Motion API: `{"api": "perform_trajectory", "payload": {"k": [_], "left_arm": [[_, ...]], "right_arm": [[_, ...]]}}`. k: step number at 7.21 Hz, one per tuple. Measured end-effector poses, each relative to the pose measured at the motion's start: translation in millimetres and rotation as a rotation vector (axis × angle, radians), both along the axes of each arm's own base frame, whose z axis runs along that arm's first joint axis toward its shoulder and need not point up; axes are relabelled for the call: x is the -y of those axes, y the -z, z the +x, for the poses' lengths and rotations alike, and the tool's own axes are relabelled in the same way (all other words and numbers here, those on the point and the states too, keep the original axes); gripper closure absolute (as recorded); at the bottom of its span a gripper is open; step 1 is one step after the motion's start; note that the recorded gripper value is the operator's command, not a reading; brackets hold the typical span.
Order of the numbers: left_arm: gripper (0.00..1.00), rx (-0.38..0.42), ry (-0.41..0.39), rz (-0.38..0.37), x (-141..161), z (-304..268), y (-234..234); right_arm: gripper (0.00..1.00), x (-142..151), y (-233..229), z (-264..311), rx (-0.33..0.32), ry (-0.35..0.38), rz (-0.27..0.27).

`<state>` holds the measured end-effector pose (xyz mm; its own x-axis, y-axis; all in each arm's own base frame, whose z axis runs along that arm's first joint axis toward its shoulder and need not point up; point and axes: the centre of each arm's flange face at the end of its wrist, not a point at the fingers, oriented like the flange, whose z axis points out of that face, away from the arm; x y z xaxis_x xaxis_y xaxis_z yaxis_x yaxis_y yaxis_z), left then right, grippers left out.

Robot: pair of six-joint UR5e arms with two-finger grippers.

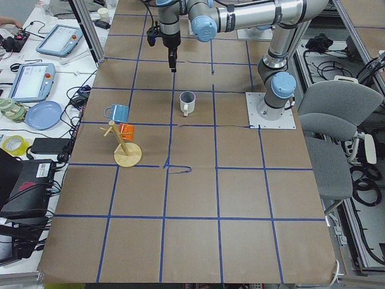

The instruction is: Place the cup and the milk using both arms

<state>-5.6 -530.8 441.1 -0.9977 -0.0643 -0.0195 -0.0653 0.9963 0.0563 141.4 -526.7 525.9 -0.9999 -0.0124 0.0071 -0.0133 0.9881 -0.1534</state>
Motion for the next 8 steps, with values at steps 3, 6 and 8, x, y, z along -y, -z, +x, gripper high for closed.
{"api": "perform_trajectory", "payload": {"k": [3,6,8], "left_arm": [[0.00,-0.053,-0.129,0.029,-5.1,28.6,38.2],[0.00,-0.074,-0.335,0.119,-25.4,47.5,90.9],[0.00,-0.081,-0.378,0.175,-38.4,51.0,134.4]], "right_arm": [[0.00,-0.7,0.1,0.3,0.000,-0.001,0.001],[0.00,-1.2,1.0,0.7,0.001,-0.001,0.006],[0.00,-1.8,0.3,0.4,0.001,-0.001,0.008]]}}
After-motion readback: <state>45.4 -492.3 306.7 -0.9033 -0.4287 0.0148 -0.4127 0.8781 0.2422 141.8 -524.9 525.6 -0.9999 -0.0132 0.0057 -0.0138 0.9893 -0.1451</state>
